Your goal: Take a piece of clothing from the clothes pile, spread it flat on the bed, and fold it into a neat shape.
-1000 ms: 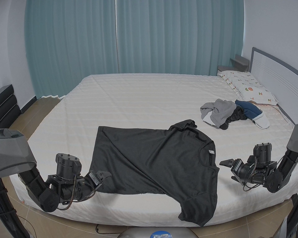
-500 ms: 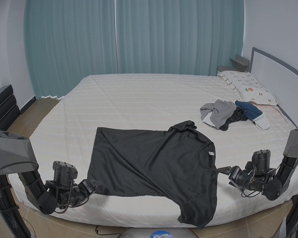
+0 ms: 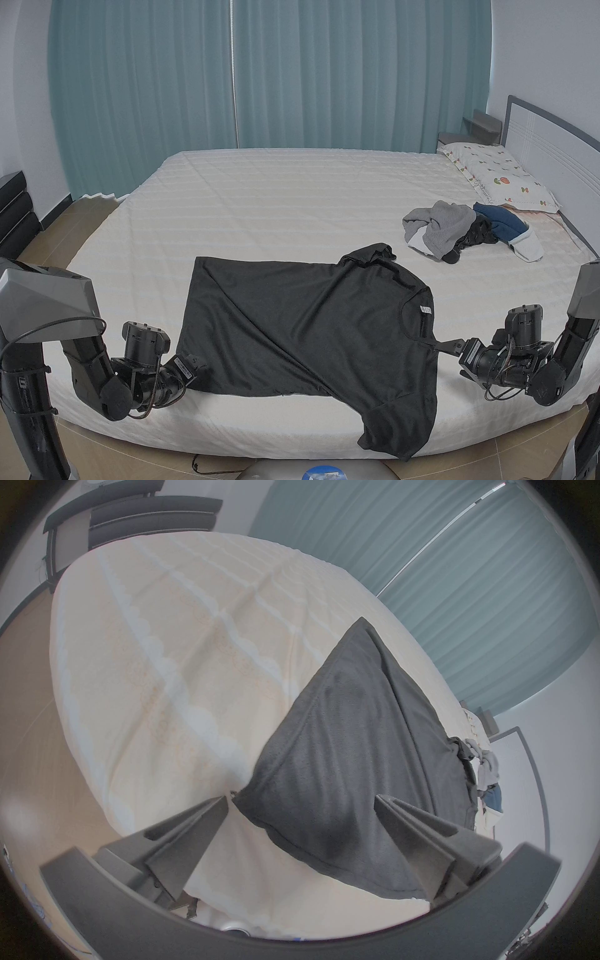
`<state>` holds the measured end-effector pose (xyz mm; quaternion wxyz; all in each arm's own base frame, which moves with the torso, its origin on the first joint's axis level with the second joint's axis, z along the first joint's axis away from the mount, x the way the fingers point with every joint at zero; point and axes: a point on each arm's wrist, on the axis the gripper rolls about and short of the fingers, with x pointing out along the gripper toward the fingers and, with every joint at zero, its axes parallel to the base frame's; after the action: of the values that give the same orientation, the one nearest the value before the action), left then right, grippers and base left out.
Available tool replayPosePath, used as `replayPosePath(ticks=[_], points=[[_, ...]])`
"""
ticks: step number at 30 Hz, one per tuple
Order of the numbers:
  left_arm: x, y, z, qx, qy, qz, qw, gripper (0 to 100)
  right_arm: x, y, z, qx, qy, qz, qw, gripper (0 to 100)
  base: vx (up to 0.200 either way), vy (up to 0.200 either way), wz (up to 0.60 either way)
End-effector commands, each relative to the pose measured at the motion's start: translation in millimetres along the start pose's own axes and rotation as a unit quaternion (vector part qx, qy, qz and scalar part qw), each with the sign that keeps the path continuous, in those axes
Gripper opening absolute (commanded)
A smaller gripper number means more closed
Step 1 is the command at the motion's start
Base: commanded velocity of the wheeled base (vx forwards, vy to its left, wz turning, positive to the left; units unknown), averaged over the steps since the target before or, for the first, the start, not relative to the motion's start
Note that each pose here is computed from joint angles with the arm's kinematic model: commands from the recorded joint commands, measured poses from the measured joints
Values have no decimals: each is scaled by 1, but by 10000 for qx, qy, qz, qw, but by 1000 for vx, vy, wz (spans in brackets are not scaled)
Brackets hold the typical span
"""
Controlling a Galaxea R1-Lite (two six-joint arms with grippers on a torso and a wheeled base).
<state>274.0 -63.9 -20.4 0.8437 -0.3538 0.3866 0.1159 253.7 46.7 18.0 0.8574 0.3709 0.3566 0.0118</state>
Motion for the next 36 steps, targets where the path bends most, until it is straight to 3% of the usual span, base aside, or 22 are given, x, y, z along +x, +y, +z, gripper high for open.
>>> replayPosePath(ticks=[1, 4, 5, 12, 27, 28, 36], points=[[1, 6, -4, 28, 29, 187, 9998, 0, -1, -5, -5, -77, 111, -105, 9999, 100, 0, 0, 0], [-10, 8, -4, 163, 24, 193, 9997, 0, 0, -8, -8, -226, 192, -175, 9994, 100, 0, 0, 0], [-19, 13, -5, 389, 61, 228, 9990, 0, 1, -9, -13, -374, 297, -216, 9986, 100, 0, 0, 0], [-33, 25, -1, 815, 29, 394, 9959, 0, 10, -11, -25, -532, 533, -293, 9967, 100, 0, 0, 0], [-57, 54, 14, 1425, 207, 1039, 9841, 0, 37, -10, -33, -748, 59, -376, 9965, 100, 0, 0, 0], [-59, 54, 15, 1413, 202, 1046, 9842, 0, 36, -10, -32, -739, 44, -378, 9965, 0, 0, 0, 0], [-59, 55, 14, 1416, 295, 1114, 9832, 0, 27, -17, -24, -626, -80, -510, 9967, 0, 0, 0, 0]])
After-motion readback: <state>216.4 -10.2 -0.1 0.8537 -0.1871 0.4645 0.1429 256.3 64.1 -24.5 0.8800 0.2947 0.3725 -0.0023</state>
